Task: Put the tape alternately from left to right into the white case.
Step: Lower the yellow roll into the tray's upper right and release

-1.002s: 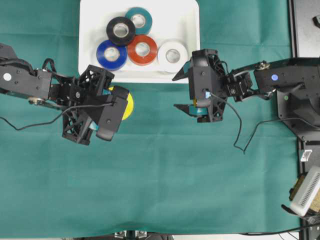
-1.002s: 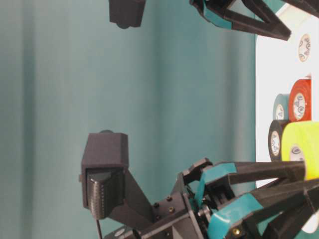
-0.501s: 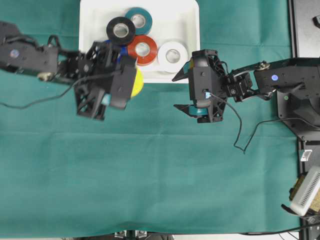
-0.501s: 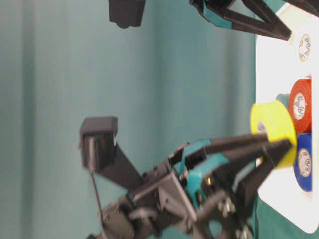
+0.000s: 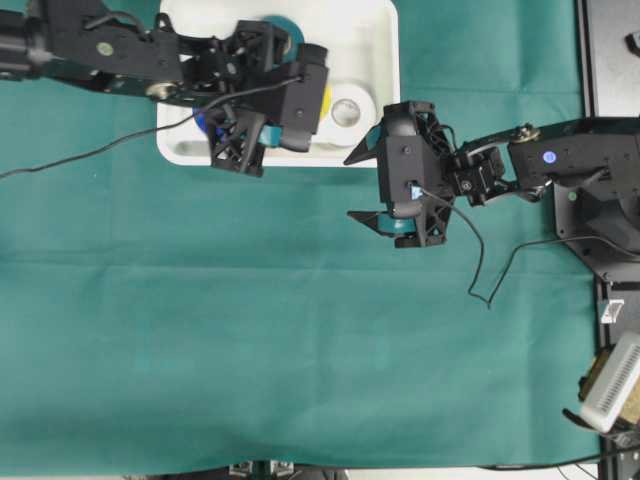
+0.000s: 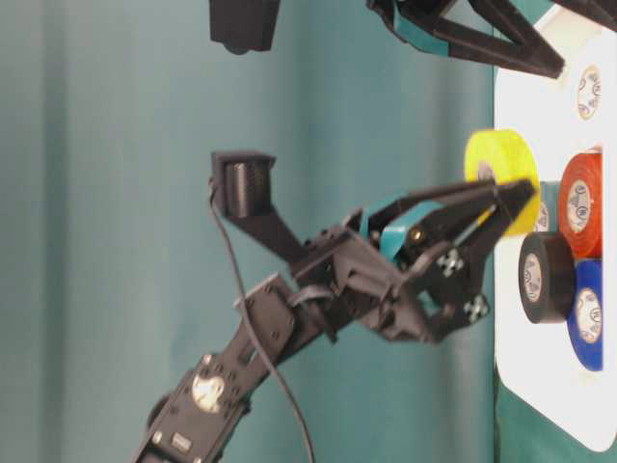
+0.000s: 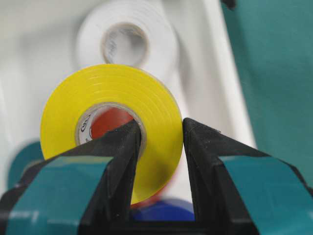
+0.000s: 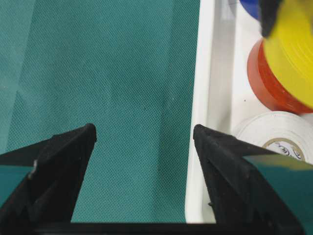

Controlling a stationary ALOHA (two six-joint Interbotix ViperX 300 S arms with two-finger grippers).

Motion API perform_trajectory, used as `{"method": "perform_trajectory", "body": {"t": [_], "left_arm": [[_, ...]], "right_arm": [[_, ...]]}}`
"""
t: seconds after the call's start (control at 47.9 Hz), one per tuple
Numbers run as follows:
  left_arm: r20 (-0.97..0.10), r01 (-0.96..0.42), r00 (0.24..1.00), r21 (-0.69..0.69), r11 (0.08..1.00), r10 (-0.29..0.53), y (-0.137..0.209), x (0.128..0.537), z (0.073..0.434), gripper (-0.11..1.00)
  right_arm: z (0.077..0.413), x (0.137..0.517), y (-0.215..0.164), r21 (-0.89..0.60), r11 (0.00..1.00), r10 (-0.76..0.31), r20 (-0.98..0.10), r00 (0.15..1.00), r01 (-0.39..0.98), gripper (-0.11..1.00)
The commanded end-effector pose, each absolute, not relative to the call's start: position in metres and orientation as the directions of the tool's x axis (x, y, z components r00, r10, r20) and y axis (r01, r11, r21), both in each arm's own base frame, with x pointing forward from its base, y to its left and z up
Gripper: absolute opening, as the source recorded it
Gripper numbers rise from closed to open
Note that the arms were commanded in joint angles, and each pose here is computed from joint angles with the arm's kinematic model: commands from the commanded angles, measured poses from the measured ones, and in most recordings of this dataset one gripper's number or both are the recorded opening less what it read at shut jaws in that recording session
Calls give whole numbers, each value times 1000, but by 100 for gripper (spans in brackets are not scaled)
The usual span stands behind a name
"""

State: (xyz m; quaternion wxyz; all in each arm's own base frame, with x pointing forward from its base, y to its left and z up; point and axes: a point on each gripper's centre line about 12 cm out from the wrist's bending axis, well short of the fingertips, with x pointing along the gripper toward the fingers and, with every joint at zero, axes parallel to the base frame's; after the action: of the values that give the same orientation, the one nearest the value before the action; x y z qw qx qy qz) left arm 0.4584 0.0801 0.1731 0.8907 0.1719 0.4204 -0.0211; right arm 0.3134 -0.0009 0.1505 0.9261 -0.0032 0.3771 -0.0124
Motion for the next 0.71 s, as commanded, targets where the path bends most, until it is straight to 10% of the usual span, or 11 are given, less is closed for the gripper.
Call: {"method": "perform_trajectory", "body": {"t": [0.0, 0.689], "left_arm": [[-710, 179, 693, 337, 924, 125, 89, 472, 192, -3], [-682, 122, 711, 363, 924, 175, 127, 499, 184, -3]], "right_arm": [[159, 315, 1, -7, 1000, -16, -675, 737, 15, 84], [158, 315, 2, -7, 1000, -15, -676, 736, 14, 84]]}}
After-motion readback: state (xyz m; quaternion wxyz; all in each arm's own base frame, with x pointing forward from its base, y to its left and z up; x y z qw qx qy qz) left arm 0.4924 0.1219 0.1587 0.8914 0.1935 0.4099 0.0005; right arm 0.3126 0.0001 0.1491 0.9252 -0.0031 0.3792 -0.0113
